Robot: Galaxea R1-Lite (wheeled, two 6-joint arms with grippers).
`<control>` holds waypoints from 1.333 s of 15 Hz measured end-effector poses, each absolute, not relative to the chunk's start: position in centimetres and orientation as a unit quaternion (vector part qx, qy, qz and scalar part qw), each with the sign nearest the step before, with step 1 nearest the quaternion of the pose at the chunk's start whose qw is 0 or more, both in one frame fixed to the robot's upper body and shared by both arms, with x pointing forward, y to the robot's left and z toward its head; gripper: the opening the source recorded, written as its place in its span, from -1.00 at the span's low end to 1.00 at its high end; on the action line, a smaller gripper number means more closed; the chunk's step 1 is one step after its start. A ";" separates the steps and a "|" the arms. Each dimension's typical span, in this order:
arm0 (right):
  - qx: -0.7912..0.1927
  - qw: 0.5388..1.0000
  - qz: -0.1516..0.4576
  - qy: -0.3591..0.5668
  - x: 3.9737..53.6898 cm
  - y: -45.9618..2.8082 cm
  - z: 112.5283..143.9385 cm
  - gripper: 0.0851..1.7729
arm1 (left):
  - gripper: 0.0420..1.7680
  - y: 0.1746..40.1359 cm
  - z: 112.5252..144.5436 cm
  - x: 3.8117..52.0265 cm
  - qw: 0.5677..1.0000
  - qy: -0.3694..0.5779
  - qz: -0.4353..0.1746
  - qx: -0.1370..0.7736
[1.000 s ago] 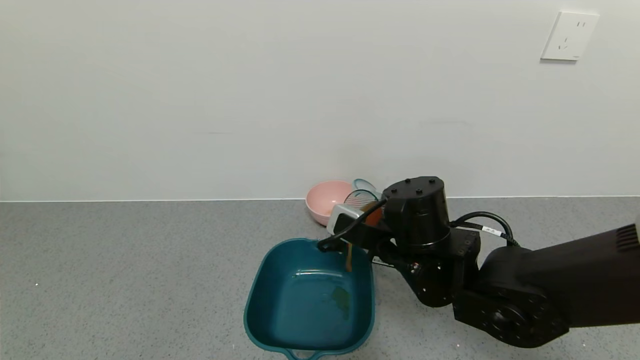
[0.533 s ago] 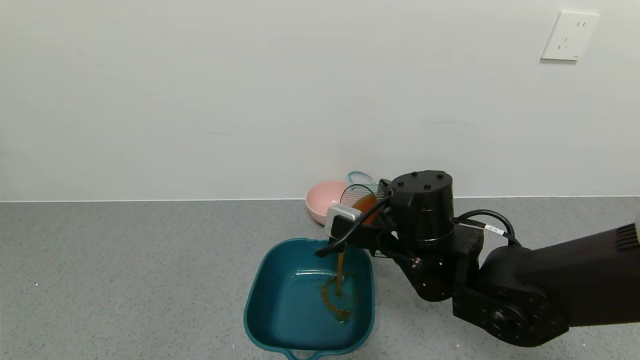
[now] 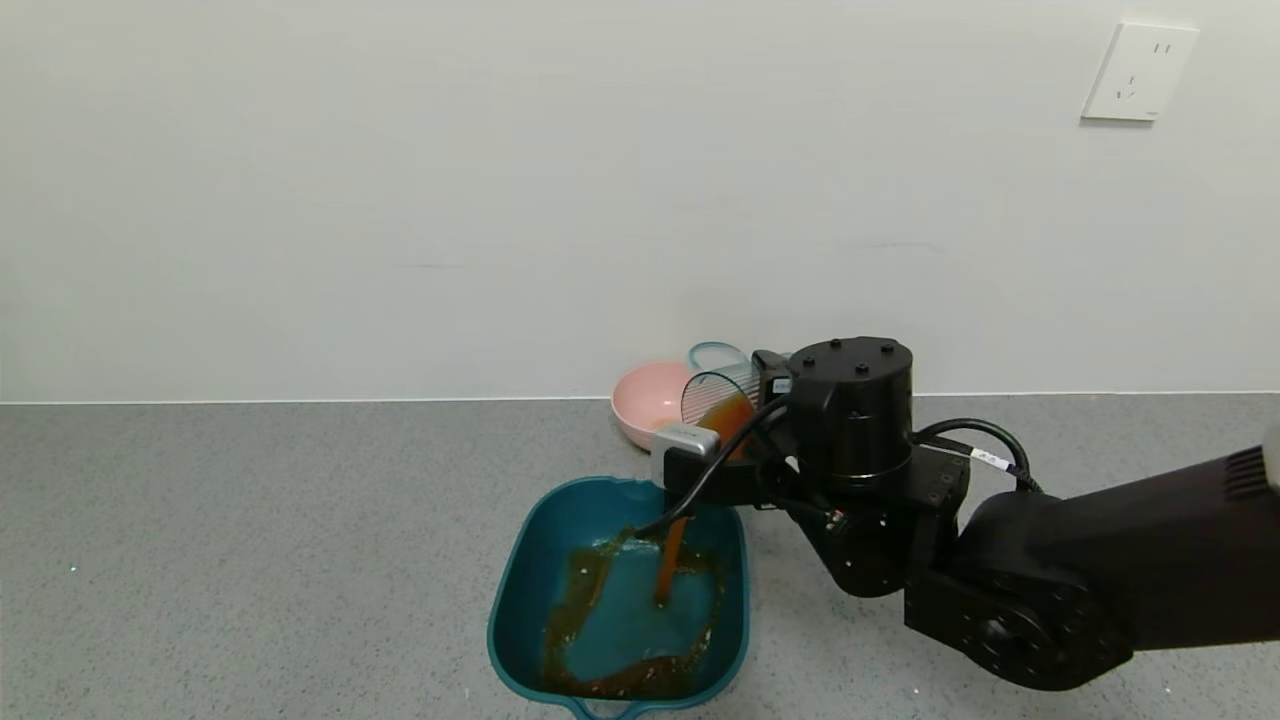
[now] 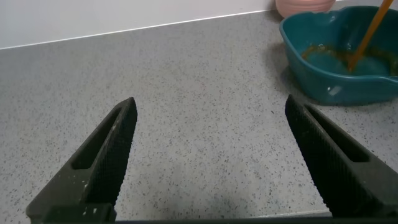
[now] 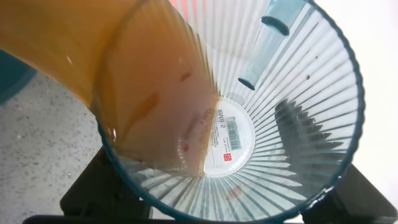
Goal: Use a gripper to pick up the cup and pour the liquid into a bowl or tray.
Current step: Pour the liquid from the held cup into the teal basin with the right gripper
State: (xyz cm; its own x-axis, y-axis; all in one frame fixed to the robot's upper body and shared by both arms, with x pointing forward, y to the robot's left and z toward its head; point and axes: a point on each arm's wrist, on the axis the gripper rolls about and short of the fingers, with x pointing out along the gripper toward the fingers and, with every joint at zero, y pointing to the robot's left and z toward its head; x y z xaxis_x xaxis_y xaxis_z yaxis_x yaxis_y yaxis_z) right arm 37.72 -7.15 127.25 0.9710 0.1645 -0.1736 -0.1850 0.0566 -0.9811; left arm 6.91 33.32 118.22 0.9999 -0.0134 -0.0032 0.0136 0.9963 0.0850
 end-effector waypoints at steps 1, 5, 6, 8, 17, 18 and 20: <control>-0.684 0.720 0.120 0.006 37.7 -7.2 127.3 0.49 | 0.94 33.3 118.2 6.9 0.999 0.002 -0.007 0.043; -0.711 0.694 0.114 -0.013 37.6 -6.9 127.8 0.49 | 0.94 33.3 118.2 6.9 0.999 0.001 -0.007 0.043; -0.720 0.685 0.112 -0.017 37.5 -6.9 127.9 0.49 | 0.94 33.3 118.2 6.9 0.999 0.001 -0.007 0.043; -0.735 0.669 0.108 -0.025 37.5 -6.8 128.1 0.49 | 0.94 33.3 118.2 6.9 0.999 0.001 -0.007 0.042; -0.798 0.592 0.105 -0.045 37.0 -6.5 128.5 0.49 | 0.94 33.3 118.2 6.9 0.999 0.001 -0.007 0.042; -0.804 0.584 0.106 -0.047 36.9 -6.4 128.5 0.49 | 0.94 33.3 118.2 6.9 0.999 0.002 -0.007 0.043; -0.815 0.567 0.107 -0.052 36.7 -6.2 128.5 0.49 | 0.94 33.3 118.2 6.9 0.999 0.001 -0.007 0.042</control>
